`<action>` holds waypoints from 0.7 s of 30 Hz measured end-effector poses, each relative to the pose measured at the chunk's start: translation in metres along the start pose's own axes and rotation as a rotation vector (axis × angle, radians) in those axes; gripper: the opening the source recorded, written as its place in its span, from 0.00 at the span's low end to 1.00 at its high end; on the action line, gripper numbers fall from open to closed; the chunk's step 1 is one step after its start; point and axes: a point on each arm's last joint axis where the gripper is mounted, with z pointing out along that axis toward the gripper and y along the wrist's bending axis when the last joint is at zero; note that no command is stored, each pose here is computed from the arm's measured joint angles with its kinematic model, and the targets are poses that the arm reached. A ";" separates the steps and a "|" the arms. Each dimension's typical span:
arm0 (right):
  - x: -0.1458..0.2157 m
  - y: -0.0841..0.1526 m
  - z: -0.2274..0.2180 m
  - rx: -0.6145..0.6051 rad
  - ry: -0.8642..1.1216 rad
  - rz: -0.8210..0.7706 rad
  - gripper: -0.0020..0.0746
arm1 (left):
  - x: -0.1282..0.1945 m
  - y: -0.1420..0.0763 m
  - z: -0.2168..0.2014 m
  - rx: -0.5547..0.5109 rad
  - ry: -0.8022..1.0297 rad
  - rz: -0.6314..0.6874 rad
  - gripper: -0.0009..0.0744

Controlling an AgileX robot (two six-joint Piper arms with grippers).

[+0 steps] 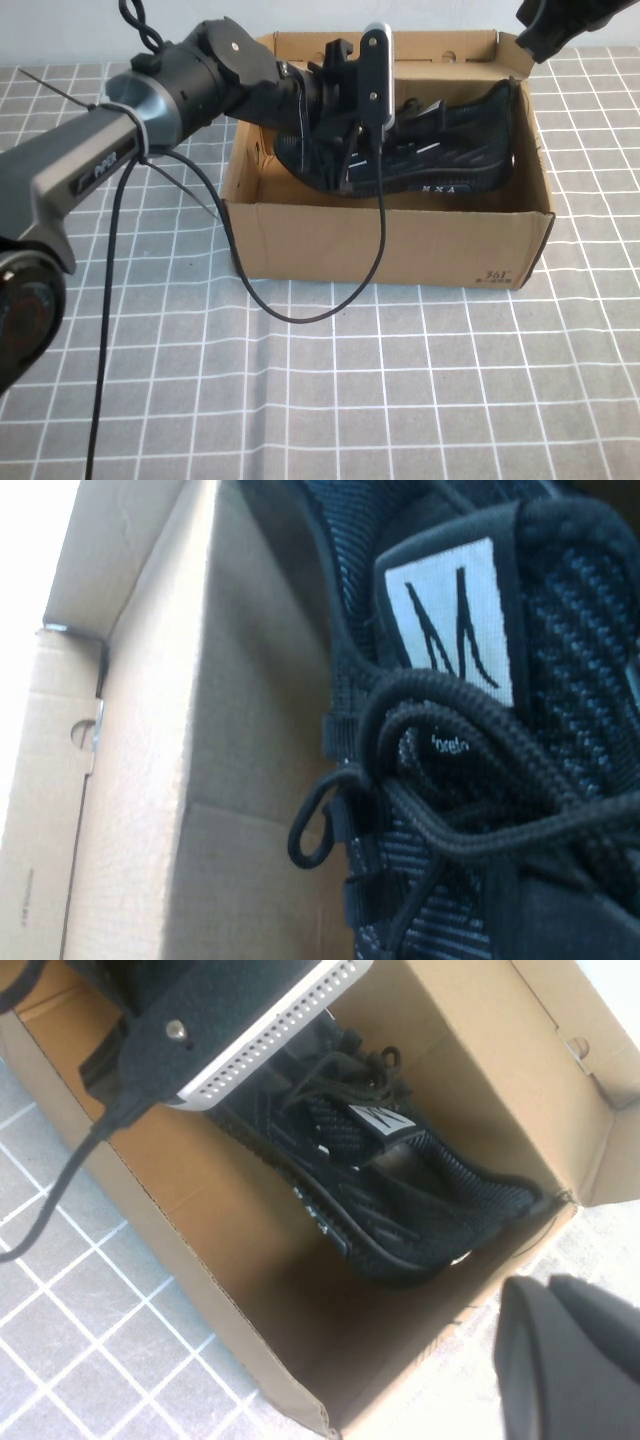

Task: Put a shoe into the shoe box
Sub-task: Place the shoe in the shoe box

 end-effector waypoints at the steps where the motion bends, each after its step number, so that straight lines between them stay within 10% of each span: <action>1: 0.000 0.000 0.000 0.000 0.000 0.000 0.01 | 0.001 0.000 0.002 -0.003 0.004 0.000 0.04; 21: 0.000 0.001 0.000 -0.009 -0.004 0.001 0.01 | 0.029 -0.007 0.025 -0.029 -0.012 -0.027 0.04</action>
